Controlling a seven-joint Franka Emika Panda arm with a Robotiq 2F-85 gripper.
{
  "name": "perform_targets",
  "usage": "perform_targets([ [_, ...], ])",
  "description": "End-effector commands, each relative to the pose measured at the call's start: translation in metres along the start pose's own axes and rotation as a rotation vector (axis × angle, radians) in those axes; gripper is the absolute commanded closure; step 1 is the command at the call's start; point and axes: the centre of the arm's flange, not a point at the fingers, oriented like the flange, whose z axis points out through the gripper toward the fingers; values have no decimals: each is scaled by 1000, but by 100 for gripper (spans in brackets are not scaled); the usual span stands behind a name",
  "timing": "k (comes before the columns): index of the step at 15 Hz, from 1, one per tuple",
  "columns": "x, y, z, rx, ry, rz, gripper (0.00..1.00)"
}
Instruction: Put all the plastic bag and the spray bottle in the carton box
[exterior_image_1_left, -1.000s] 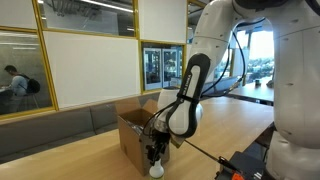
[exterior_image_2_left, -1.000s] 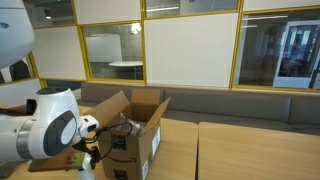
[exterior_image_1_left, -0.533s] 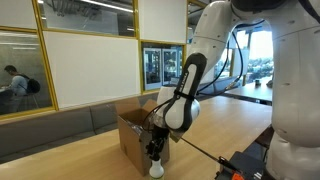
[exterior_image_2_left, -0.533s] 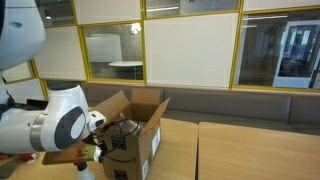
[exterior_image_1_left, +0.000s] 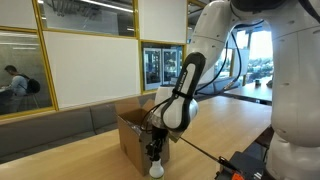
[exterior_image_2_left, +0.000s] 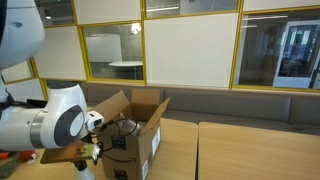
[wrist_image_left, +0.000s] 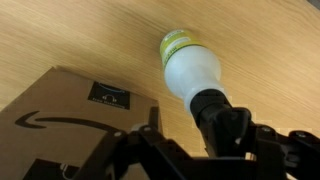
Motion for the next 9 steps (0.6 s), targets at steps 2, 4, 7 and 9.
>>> perform_targets([
  [2, 5, 1, -11, 1, -24, -17, 65],
  [4, 6, 0, -13, 0, -37, -24, 80],
  [7, 7, 2, -18, -13, -77, -23, 81],
  [9, 7, 4, -24, -30, -118, -12, 81],
])
